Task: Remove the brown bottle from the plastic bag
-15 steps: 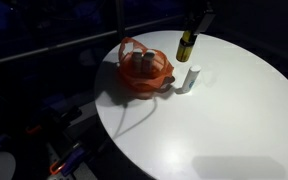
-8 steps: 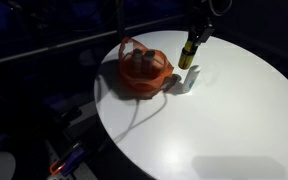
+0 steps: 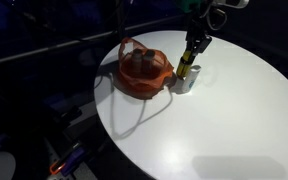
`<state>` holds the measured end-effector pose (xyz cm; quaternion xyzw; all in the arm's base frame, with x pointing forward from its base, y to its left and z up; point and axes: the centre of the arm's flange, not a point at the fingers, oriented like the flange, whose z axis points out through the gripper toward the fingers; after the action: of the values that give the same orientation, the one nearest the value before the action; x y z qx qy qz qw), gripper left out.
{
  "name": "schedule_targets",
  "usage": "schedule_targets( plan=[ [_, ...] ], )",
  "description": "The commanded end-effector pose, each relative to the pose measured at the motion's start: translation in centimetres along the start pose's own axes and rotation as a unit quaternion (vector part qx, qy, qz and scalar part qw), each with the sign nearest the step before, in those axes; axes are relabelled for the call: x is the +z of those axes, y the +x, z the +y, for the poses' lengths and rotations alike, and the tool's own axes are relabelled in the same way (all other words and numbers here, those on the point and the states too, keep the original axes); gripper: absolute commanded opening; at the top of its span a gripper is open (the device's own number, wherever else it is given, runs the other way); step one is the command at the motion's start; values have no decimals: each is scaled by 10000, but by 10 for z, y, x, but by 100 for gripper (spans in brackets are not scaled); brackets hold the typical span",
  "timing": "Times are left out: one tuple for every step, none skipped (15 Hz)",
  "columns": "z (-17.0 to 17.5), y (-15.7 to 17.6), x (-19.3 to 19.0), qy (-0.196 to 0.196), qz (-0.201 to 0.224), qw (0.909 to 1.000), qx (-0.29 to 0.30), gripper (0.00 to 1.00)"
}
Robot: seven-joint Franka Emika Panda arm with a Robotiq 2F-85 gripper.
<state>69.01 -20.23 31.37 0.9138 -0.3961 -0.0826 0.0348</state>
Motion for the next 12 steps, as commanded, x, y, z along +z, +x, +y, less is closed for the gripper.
schedule_targets(
  plan=[
    [-9,13,0,-147,-112,9997,156,21],
    [-9,14,3,-175,-147,9996,171,21],
    [-9,15,5,-199,-181,9995,184,21],
    [-9,16,7,-215,-202,9994,194,21],
    [-9,16,9,-233,-220,9993,198,21],
    [-9,17,10,-252,-247,9992,202,21],
    [-9,17,12,-272,-273,9990,208,21],
    [-9,18,12,-294,-297,9989,212,24],
    [-8,18,12,-304,-321,9988,210,58],
    [-8,17,11,-309,-343,9987,202,72],
    [-8,15,9,-301,-362,9987,174,78],
    [-8,12,5,-293,-373,9988,141,85]
  ],
)
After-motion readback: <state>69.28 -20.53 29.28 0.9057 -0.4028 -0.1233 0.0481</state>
